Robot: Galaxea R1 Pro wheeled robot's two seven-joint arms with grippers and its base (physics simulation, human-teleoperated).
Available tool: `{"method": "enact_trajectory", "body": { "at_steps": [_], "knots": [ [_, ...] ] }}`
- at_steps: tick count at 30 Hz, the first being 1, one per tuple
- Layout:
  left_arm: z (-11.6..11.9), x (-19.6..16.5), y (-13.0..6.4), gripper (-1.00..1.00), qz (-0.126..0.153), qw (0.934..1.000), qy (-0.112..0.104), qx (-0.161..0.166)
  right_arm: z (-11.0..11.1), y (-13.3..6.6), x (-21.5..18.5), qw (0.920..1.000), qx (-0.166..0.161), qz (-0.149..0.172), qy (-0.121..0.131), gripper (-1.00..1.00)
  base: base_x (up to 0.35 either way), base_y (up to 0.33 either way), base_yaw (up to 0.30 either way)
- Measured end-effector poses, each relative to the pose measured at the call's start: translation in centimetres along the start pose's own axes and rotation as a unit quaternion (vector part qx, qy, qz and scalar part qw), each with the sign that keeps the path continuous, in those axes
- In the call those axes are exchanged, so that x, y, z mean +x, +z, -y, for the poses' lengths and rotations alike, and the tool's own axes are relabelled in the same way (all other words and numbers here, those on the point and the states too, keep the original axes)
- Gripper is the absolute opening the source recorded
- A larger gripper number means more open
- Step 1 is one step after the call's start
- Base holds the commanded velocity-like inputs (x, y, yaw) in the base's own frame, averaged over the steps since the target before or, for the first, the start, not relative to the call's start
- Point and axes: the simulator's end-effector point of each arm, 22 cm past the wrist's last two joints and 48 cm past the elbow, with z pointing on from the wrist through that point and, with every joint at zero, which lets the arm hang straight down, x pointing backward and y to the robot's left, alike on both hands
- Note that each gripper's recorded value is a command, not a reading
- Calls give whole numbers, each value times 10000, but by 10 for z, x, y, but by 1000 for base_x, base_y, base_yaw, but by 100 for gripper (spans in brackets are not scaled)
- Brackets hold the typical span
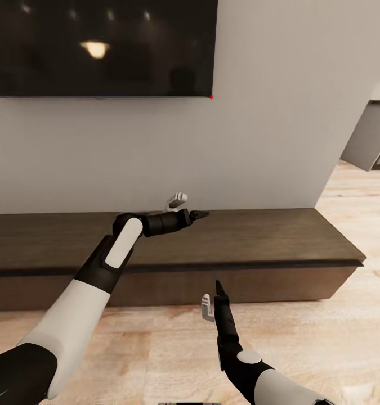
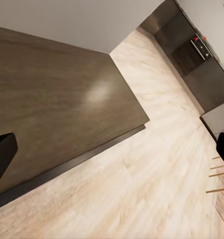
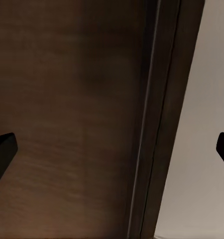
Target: Place each of the two pumpkins and all three candles from the living room inside a cabinet in the living room (use any cabinet), then make sure every cabinet is closed, and position the cauldron so it is next to a table in the living room.
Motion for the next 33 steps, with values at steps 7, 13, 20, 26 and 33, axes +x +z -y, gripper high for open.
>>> {"method": "enact_trajectory", "body": {
  "at_steps": [7,13,20,26,33],
  "knots": [
    [-14,13,5,100,-42,10000,-68,-32,-17,1,0,10000,-53,8,7,100,0,0,0],
    [-28,22,11,100,-109,9998,-174,-67,-32,1,-1,9998,-181,26,23,100,0,0,0],
    [-30,23,11,100,-111,9997,-183,-67,-35,1,-1,9998,-201,19,18,100,0,0,0],
    [-30,22,11,100,-105,9998,-177,-59,-29,3,-3,9999,-142,11,35,100,0,0,0],
    [-32,25,12,100,-130,9997,-204,-74,-15,8,4,9993,5,-183,318,100,72,0,0]
  ]
}}
